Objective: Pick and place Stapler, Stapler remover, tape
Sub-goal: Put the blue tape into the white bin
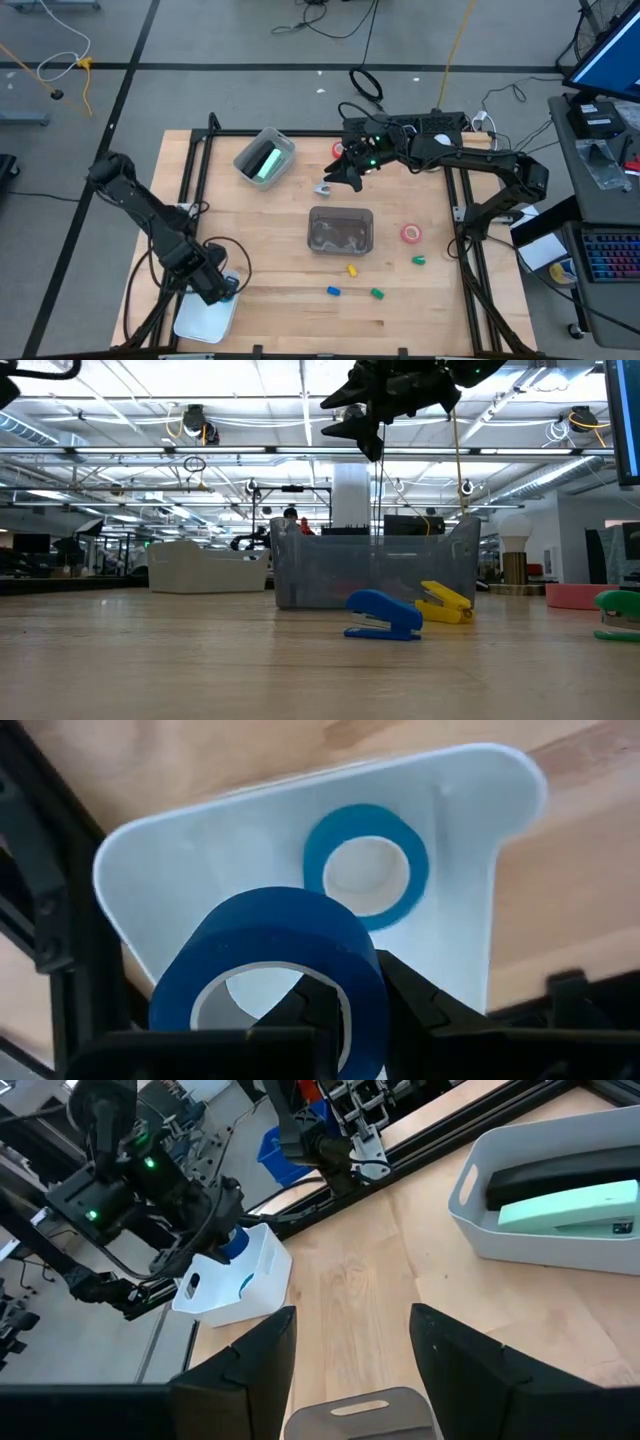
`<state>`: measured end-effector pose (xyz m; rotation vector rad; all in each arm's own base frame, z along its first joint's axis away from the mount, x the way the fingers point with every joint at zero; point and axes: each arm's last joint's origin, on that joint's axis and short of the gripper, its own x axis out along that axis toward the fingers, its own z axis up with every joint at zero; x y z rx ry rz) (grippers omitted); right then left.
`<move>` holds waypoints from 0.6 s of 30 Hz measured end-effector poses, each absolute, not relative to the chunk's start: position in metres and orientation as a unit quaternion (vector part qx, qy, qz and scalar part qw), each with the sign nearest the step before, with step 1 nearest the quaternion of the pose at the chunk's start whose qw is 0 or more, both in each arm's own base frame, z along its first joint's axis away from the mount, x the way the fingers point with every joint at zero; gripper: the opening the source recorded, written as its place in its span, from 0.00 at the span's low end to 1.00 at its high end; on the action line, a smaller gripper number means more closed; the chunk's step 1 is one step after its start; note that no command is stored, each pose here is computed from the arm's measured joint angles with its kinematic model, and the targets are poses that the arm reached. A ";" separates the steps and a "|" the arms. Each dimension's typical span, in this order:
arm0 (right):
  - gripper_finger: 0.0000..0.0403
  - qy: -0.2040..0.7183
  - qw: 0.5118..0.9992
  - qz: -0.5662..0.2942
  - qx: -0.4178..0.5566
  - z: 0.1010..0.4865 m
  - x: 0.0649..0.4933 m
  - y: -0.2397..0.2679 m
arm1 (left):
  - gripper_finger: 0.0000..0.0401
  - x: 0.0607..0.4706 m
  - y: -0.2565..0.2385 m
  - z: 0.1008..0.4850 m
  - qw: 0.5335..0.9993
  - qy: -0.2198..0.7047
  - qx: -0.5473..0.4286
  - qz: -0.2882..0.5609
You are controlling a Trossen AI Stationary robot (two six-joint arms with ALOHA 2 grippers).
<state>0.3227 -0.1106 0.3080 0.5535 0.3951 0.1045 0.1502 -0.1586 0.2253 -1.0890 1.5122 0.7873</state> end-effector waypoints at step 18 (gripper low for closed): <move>0.46 0.194 0.941 0.051 0.273 0.308 0.323 -0.111 | 0.17 0.142 -0.156 0.178 0.527 0.632 -0.460 0.332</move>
